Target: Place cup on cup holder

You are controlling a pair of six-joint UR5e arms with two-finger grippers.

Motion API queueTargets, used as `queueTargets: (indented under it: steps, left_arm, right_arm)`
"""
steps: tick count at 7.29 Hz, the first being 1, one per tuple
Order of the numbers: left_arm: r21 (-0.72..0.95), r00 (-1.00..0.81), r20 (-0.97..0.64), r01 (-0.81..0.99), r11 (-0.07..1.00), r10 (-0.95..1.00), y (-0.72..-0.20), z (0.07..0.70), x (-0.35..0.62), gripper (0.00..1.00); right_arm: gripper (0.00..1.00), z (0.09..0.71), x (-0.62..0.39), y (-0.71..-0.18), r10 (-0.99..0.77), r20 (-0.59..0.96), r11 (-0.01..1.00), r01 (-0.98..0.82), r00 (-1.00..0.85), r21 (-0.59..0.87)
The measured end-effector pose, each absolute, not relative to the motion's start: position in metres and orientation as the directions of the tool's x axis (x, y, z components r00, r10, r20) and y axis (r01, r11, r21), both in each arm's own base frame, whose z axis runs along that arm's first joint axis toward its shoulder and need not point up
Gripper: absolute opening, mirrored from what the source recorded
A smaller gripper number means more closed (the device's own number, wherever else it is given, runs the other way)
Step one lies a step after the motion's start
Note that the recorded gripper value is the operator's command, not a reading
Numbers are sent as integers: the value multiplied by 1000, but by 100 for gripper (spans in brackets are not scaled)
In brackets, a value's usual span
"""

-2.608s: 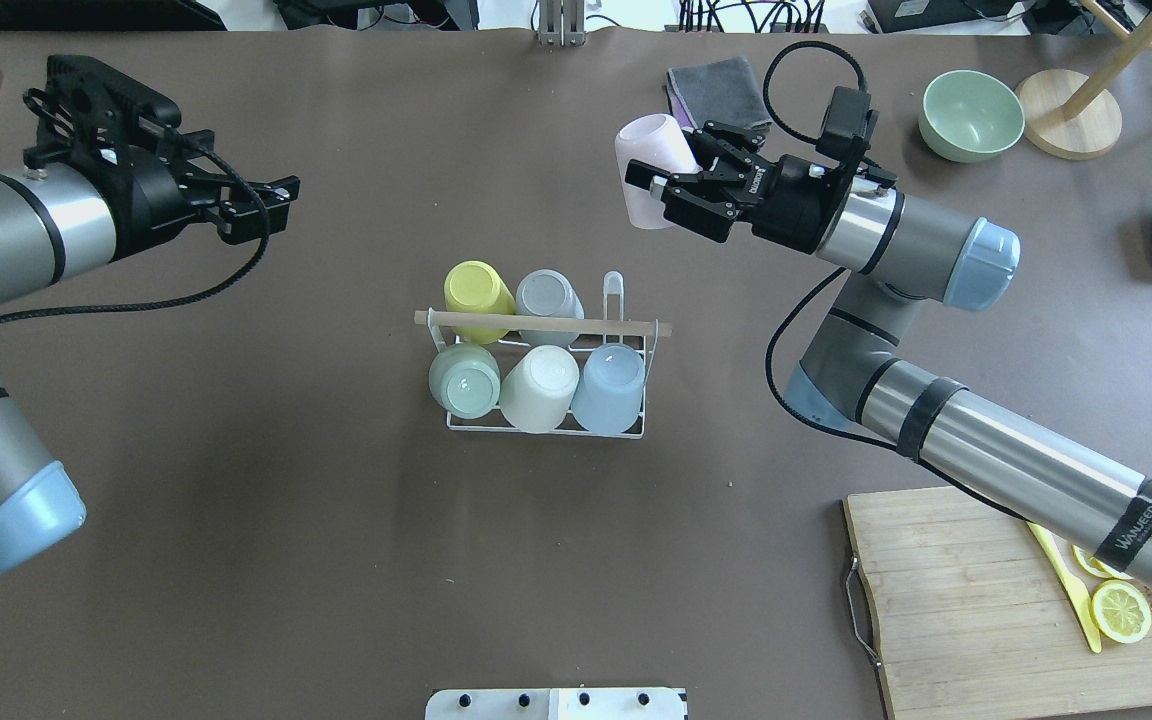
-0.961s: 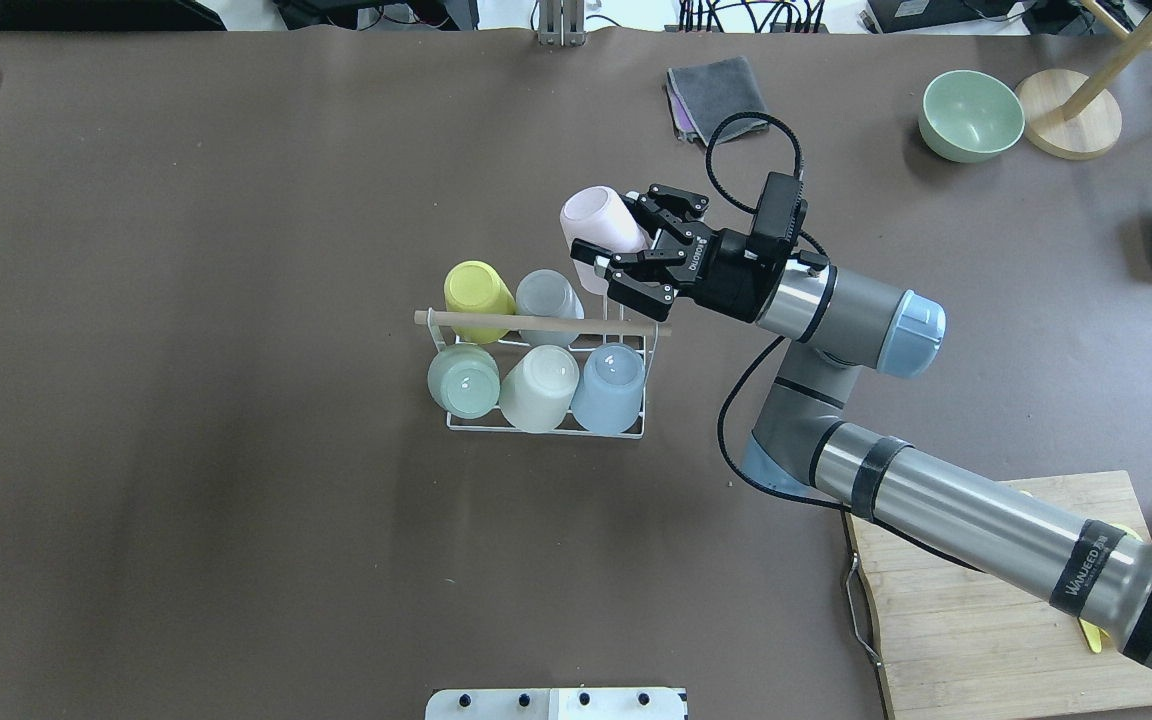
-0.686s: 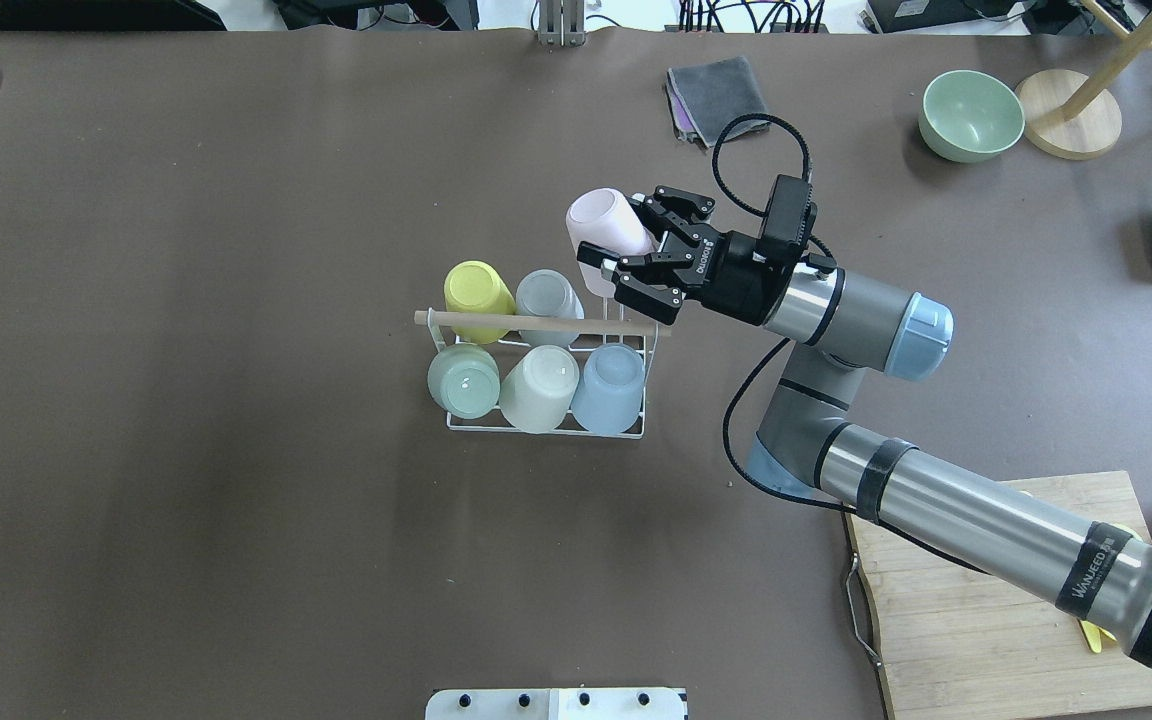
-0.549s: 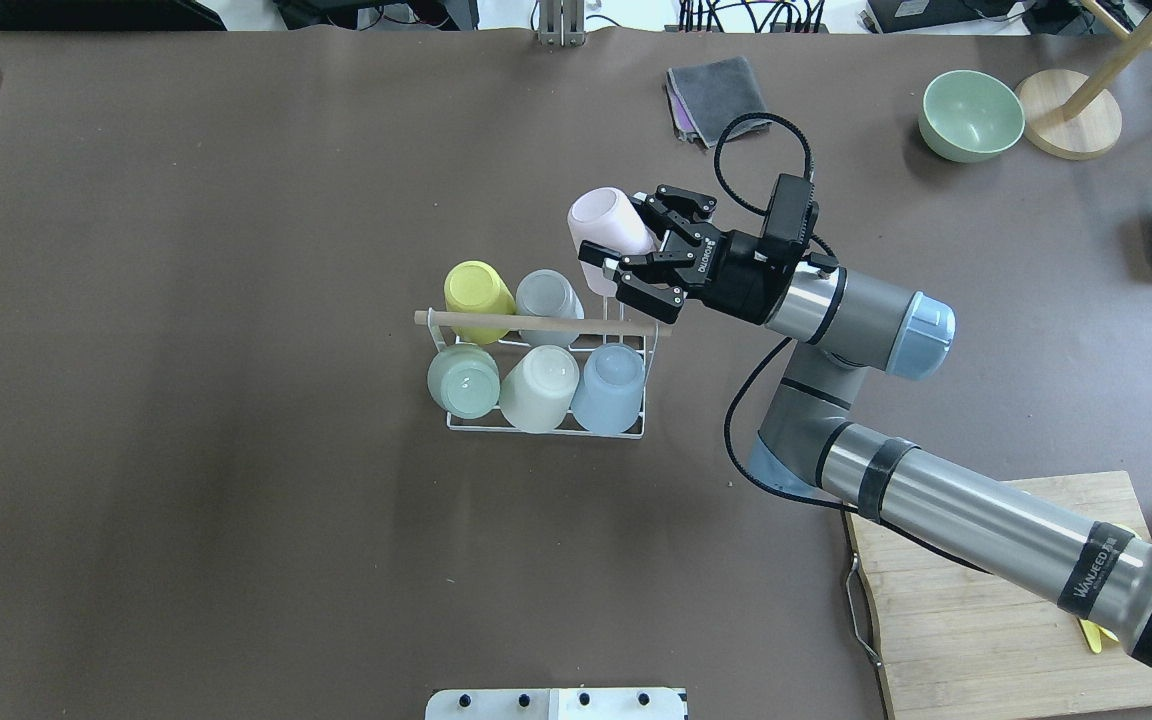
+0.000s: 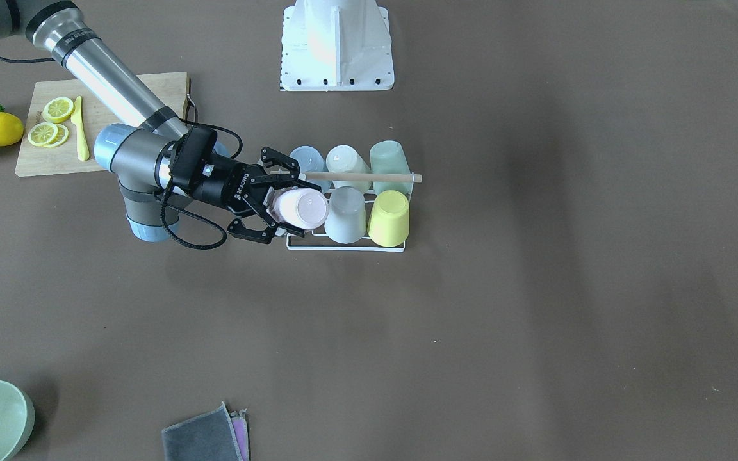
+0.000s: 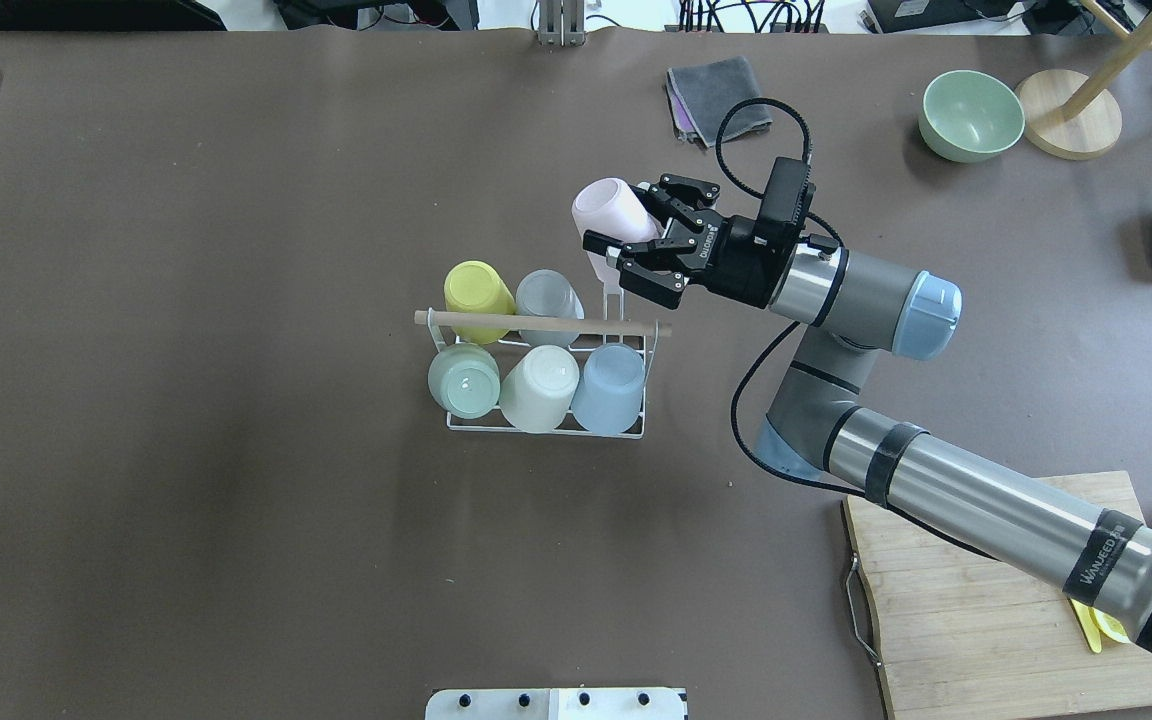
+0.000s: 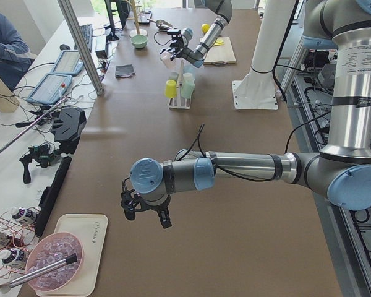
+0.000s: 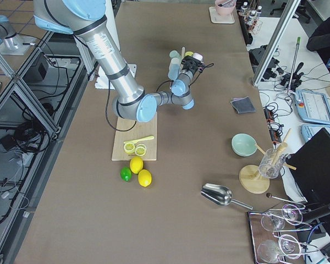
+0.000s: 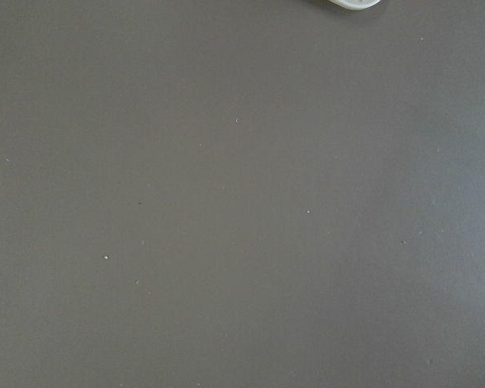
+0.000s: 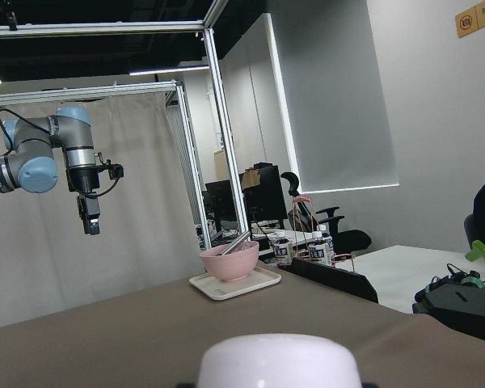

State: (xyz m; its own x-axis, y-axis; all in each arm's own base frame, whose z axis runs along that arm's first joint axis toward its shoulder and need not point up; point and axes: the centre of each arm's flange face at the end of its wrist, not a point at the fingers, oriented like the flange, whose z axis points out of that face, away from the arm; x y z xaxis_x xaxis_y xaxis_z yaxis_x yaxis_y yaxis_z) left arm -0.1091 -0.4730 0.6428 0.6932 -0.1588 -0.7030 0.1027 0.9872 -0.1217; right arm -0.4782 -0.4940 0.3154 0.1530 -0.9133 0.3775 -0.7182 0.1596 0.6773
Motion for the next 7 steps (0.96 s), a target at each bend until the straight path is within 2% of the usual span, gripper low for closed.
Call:
queueTargets:
  steps: [4,7]
  left_arm:
    - [-15,715,-699,-6,1000,-6,-471,643,-109,98]
    - [-14,708,-706,-16,1000,2,-473,647,-109,98]
  right_arm:
    - [0,314,-485,-487,-918,374,175,-713,132,680]
    - [0,316,-490,-479,-921,371,181,-712,119,678]
